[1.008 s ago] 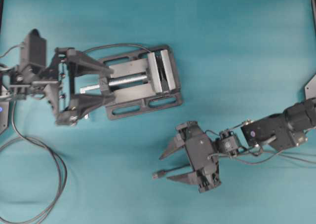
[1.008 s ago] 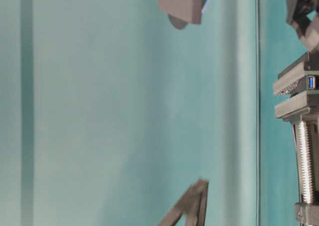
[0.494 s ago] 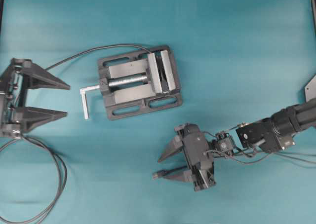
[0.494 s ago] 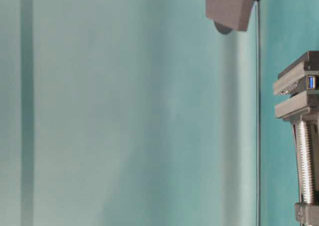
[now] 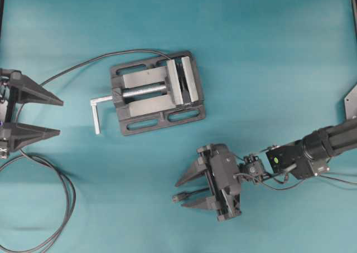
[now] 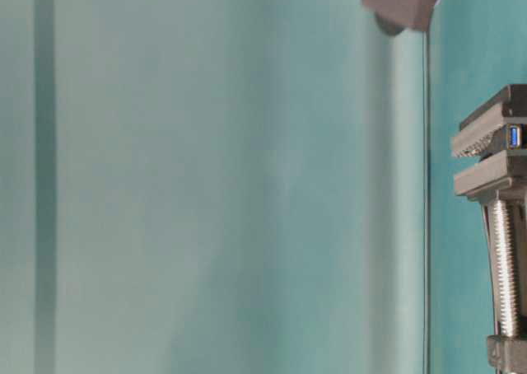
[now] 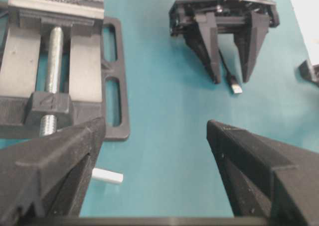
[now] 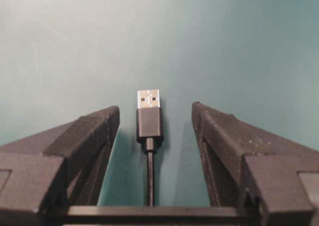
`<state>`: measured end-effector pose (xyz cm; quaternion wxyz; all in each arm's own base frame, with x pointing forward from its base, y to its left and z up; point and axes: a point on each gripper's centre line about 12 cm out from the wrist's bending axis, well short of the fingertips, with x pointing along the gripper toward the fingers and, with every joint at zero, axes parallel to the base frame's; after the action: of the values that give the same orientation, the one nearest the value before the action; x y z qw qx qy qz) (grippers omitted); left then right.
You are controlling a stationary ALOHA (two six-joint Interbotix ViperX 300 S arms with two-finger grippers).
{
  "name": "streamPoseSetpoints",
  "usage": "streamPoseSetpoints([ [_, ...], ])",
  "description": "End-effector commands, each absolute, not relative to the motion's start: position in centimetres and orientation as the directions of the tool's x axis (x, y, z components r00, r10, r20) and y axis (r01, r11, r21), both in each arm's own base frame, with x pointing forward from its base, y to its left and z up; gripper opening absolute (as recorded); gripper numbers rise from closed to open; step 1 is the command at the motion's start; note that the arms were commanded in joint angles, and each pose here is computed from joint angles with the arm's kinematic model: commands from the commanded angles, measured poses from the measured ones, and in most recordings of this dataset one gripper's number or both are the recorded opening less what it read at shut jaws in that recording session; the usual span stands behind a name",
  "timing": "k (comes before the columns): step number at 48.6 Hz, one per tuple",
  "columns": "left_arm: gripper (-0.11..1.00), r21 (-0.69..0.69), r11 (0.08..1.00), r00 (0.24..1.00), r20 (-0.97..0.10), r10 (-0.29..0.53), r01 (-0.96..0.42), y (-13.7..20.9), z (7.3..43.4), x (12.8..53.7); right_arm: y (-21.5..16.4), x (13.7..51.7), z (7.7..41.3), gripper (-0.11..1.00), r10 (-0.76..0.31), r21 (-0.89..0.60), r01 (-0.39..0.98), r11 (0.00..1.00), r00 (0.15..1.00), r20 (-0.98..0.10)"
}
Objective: Insert the USB cable into the fixed female connector.
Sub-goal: 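Retract the left gripper away from the vise to the left edge, then rotate the right gripper holding the USB plug to point toward the vise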
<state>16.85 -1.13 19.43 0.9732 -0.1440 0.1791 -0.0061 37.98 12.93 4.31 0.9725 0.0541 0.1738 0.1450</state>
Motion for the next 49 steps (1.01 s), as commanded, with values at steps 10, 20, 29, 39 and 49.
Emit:
streamPoseSetpoints([
  [10, 1.0, -0.295, 0.954, 0.942, -0.331, -0.054, -0.049, -1.0, 19.8, 17.0, 13.4, 37.4, 4.4, 0.52, 0.316, 0.156, -0.28, 0.947, 0.894, -0.318],
  [20, 1.0, -0.297, 0.954, 0.944, -0.325, -0.054, -0.048, -1.0, 20.0, 17.1, 13.7, 36.5, 3.9, 0.3, 0.326, 0.139, -0.296, 0.945, 0.882, -0.34],
  [29, 1.0, -0.295, 0.954, 0.944, -0.327, -0.054, -0.048, -1.0, 20.0, 17.1, 14.1, 36.8, 3.6, 0.3, 0.33, 0.133, -0.302, 0.944, 0.874, -0.357],
  [39, 1.0, -0.295, 0.954, 0.944, -0.327, -0.054, -0.048, -1.0, 19.9, 17.1, 14.2, 37.2, 3.0, 0.28, 0.328, 0.132, -0.3, 0.945, 0.871, -0.366],
  [49, 1.0, -0.295, 0.954, 0.942, -0.331, -0.054, -0.049, -1.0, 19.8, 17.1, 14.6, 37.1, 2.9, 0.21, 0.339, 0.109, -0.322, 0.94, 0.866, -0.367],
])
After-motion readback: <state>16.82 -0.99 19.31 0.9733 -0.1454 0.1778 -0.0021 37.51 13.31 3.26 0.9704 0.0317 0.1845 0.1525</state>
